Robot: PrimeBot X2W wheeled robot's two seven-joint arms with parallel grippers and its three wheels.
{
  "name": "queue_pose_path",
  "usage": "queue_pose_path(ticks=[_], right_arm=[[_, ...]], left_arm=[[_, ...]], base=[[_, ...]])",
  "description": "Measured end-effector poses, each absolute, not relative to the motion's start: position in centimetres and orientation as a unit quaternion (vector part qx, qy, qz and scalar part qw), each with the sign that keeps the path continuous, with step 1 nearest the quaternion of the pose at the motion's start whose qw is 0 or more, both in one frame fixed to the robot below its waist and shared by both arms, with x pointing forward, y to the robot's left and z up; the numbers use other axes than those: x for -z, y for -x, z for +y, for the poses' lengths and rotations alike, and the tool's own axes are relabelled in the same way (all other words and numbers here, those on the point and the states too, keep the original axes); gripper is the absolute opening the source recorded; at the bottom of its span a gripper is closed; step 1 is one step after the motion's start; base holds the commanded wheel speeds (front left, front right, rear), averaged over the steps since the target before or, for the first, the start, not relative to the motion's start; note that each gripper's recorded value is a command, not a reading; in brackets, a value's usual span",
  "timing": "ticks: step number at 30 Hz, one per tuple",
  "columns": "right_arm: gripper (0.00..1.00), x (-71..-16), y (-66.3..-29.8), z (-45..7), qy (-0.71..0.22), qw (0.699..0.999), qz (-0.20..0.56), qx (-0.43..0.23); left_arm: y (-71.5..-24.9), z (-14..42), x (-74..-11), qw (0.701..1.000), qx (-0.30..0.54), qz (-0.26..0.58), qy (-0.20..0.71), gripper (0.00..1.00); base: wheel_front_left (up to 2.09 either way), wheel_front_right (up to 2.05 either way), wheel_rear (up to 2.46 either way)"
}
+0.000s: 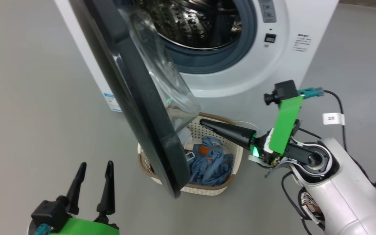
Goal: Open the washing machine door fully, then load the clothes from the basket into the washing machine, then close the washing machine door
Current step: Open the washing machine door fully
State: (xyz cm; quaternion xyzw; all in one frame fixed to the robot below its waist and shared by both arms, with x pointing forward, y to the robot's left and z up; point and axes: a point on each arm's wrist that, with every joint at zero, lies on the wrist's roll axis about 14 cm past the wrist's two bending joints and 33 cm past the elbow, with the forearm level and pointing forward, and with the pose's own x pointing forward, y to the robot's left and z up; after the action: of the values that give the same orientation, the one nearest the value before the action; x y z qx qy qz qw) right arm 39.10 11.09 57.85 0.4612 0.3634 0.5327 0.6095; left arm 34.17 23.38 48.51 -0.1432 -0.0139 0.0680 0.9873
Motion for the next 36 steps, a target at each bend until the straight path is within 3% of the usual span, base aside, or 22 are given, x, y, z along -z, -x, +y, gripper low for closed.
queue_pose_path(ticks=[3, 4, 5, 8, 21, 36], right_arm=[[0.45, -57.2, -39.9, 9.3, -0.461, 0.638, 0.350, -0.508], [0.55, -57.1, -40.3, 8.7, -0.466, 0.645, 0.343, -0.499], [0.73, -57.0, -40.5, 8.1, -0.471, 0.651, 0.337, -0.490], [1.00, -56.9, -40.8, 7.1, -0.476, 0.663, 0.328, -0.476], [1.00, -55.6, -42.2, -0.2, -0.488, 0.752, 0.247, -0.368], [1.00, -51.5, -40.5, -9.1, -0.473, 0.833, 0.177, -0.225]], left_arm=[[-34.5, 23.3, -48.6, 0.988, -0.061, -0.015, 0.139, 1.00], [-34.6, 23.2, -48.7, 0.988, -0.059, -0.015, 0.139, 1.00], [-34.8, 23.2, -48.7, 0.989, -0.057, -0.016, 0.139, 1.00], [-35.0, 23.0, -48.8, 0.989, -0.053, -0.017, 0.140, 1.00], [-34.9, 22.2, -48.1, 0.990, -0.037, -0.007, 0.139, 1.00], [-34.6, 21.7, -47.9, 0.990, -0.026, -0.004, 0.140, 1.00]], base=[[0.00, 0.00, 0.00], [0.00, 0.00, 0.00], [0.00, 0.00, 0.00], [0.00, 0.00, 0.00], [0.00, 0.00, 0.00], [0.00, 0.00, 0.00]])
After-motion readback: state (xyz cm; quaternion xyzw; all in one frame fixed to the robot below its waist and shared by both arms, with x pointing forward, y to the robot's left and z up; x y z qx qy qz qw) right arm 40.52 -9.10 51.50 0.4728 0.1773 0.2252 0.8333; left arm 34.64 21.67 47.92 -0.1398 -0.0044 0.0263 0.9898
